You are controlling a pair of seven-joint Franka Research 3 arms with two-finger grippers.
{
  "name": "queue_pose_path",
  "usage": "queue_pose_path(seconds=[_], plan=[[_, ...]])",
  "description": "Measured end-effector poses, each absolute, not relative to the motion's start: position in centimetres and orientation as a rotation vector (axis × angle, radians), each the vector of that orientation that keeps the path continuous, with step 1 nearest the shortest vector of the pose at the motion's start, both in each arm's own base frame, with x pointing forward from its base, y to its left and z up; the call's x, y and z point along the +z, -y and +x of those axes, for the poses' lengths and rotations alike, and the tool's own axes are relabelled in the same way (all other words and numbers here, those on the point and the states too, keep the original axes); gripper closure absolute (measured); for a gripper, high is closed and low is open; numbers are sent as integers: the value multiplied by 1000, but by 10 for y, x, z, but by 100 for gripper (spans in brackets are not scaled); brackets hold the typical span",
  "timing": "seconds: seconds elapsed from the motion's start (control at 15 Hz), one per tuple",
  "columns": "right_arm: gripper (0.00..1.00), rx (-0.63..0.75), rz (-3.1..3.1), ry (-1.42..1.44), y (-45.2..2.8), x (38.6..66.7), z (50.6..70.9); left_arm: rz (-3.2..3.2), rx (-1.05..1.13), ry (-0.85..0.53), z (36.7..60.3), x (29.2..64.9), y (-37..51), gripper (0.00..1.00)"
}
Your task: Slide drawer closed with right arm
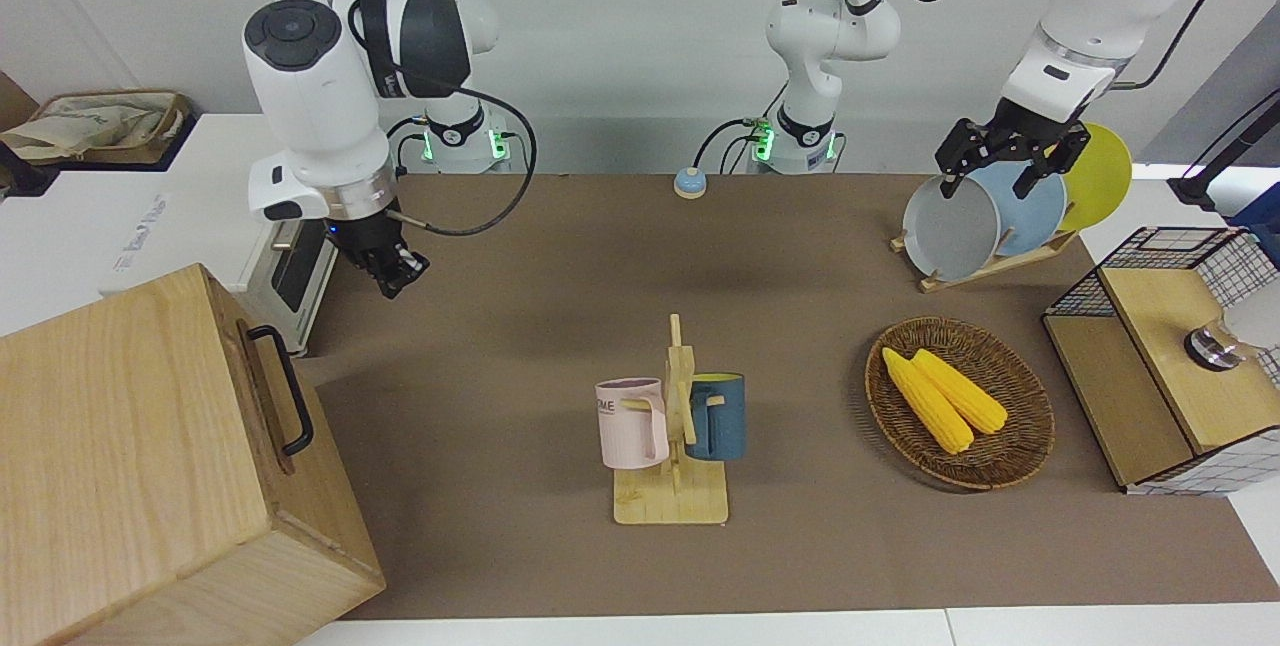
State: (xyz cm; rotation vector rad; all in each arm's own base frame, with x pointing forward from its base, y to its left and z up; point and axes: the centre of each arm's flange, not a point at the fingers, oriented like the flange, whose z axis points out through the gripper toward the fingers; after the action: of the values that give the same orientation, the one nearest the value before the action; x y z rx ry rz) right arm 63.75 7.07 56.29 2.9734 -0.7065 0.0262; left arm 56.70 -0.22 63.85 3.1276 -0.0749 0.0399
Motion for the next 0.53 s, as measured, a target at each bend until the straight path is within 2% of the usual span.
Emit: queue_pose_path(seconds=[0.33,0.53], plan=[[99,20,3041,432,-30,594,604,3128,40,75,567,639,2,0],[99,13,3074,254,-2,604,591,3128,40,75,567,639,2,0]])
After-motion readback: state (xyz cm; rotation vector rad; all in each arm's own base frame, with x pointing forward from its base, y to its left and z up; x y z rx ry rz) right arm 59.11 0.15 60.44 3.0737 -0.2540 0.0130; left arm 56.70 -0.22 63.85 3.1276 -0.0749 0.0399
